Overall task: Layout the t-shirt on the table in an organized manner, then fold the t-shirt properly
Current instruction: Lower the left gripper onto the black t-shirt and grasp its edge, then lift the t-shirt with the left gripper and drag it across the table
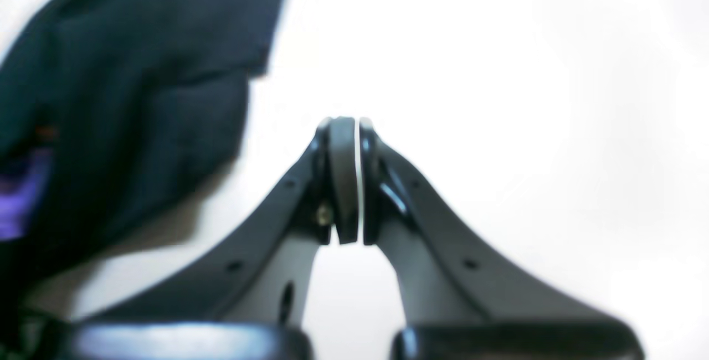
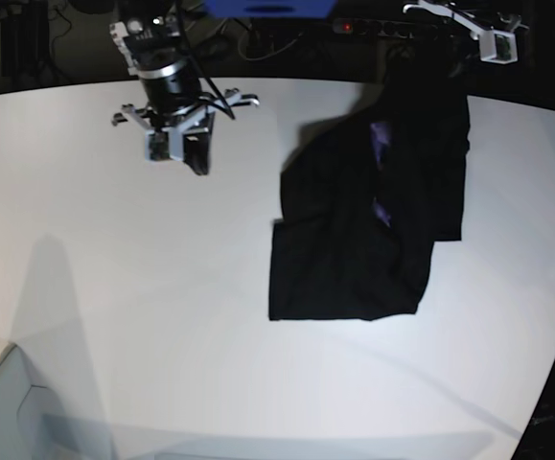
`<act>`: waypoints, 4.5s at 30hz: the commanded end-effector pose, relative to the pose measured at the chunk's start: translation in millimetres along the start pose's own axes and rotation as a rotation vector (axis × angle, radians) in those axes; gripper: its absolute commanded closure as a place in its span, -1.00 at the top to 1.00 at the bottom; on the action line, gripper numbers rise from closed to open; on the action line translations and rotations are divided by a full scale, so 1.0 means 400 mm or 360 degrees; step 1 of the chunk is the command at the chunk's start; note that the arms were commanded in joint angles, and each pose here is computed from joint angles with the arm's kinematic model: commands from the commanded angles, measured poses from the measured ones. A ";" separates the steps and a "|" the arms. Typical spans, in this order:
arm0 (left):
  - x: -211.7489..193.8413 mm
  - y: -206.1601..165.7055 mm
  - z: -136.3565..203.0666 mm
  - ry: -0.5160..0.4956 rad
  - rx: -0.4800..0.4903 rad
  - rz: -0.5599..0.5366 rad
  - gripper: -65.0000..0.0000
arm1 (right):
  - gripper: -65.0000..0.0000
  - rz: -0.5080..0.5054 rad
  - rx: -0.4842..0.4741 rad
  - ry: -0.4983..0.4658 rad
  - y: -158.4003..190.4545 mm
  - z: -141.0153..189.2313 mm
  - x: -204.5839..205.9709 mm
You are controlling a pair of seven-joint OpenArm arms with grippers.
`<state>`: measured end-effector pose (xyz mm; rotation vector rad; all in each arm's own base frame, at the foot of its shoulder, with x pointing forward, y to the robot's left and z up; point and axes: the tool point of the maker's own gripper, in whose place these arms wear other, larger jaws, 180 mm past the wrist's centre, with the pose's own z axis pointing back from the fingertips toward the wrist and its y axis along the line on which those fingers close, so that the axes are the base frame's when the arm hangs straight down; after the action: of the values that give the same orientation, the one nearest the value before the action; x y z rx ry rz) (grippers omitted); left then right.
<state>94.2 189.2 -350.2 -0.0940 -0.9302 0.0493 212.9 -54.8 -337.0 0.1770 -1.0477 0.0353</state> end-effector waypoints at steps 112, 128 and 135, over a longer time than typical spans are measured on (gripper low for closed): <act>0.616 -0.206 -0.455 -0.0831 -0.0181 0.0099 1.00 | -0.16 0.0059 -0.0564 0.0319 -0.343 0.060 -0.066; 0.464 -0.142 -0.626 -0.0480 -0.0043 0.0252 1.00 | -0.16 0.0042 -0.0496 0.0283 -0.303 0.031 -0.047; 0.426 -0.202 -0.665 -0.0390 -0.0107 0.0257 1.00 | -0.16 0.0045 -0.0496 0.0263 -0.304 0.024 -0.036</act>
<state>398.9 109.4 -382.5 -0.2155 -1.1118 0.1850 206.0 -174.4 -369.5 -0.1162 -0.8399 -0.0947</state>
